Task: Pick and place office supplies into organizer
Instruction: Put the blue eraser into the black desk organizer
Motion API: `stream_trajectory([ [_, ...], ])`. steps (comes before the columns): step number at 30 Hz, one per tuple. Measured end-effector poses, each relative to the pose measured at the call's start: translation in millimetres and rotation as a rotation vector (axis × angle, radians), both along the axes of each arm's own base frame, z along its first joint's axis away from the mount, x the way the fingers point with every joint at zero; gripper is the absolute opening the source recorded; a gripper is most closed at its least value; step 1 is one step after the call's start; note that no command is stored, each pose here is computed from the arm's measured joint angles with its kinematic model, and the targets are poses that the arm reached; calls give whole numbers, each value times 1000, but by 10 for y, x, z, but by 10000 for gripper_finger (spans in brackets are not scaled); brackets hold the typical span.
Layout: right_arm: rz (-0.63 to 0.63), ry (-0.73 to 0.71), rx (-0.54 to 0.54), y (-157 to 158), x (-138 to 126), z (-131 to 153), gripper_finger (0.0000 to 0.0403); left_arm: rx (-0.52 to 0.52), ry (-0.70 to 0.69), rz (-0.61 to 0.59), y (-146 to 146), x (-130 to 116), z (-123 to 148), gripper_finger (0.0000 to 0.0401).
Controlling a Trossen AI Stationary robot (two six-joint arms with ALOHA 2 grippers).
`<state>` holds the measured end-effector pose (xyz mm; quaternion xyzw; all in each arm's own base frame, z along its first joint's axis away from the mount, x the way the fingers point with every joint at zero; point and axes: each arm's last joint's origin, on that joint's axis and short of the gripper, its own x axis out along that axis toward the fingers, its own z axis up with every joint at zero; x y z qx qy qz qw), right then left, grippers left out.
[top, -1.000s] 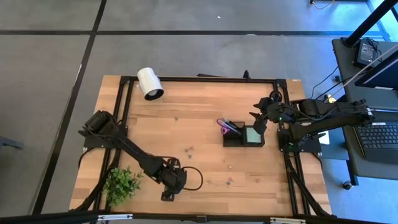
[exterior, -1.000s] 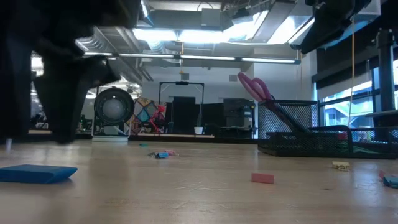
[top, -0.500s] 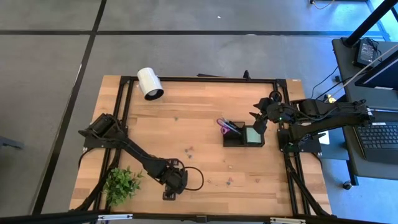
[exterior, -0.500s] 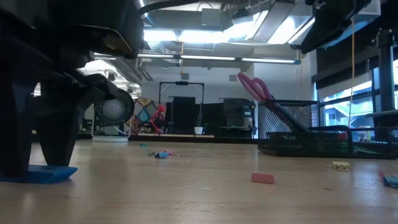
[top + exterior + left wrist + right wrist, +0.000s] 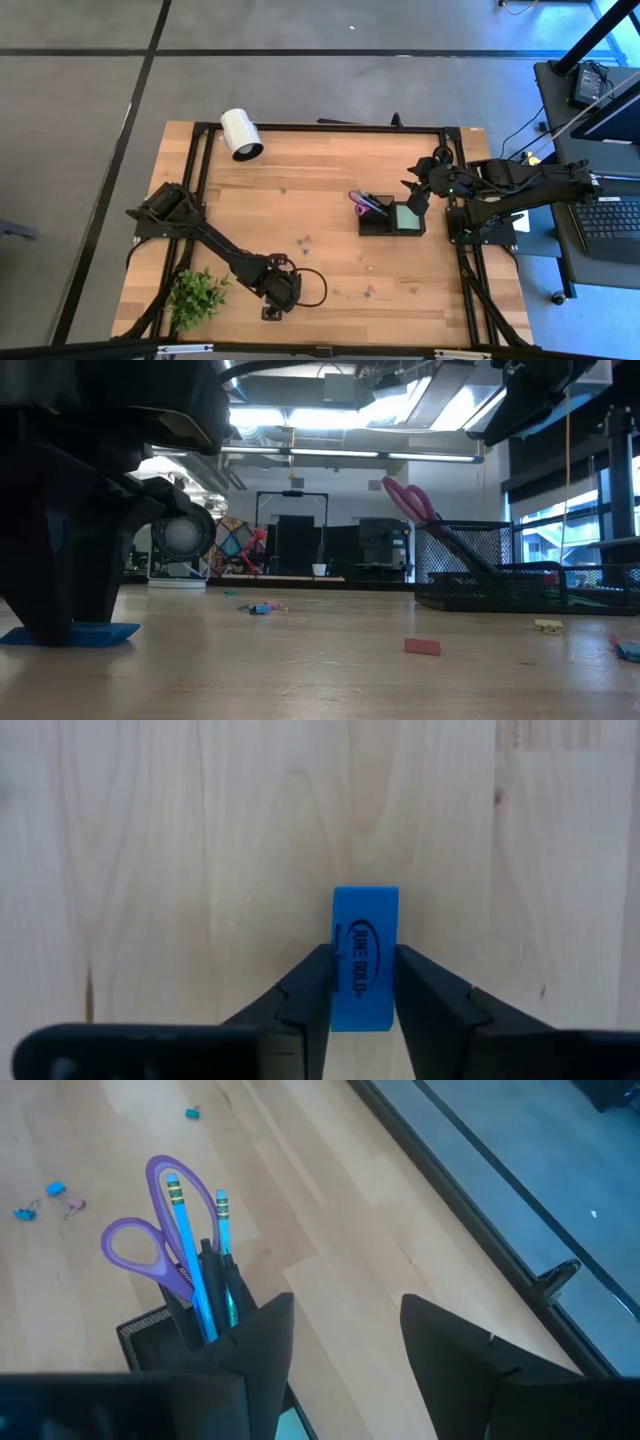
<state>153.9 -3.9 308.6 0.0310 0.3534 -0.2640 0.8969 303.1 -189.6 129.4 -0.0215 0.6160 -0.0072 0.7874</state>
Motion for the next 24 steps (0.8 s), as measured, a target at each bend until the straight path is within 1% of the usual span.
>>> stream_trajectory([
  [7,0,0,0,0,0,0,189,-16,-9,20,55,39,13,83],
  [11,0,0,0,0,0,0,189,-36,-52,7,80,53,120,73],
  [13,0,-1,0,0,1,1,189,-8,-78,30,150,63,179,70],
  [19,0,-7,0,0,5,5,189,-44,-237,101,355,159,552,69],
  [21,0,-9,0,0,7,6,189,-18,-327,123,493,229,684,69],
  [24,0,-9,0,0,7,6,189,24,-458,112,691,358,840,69],
])
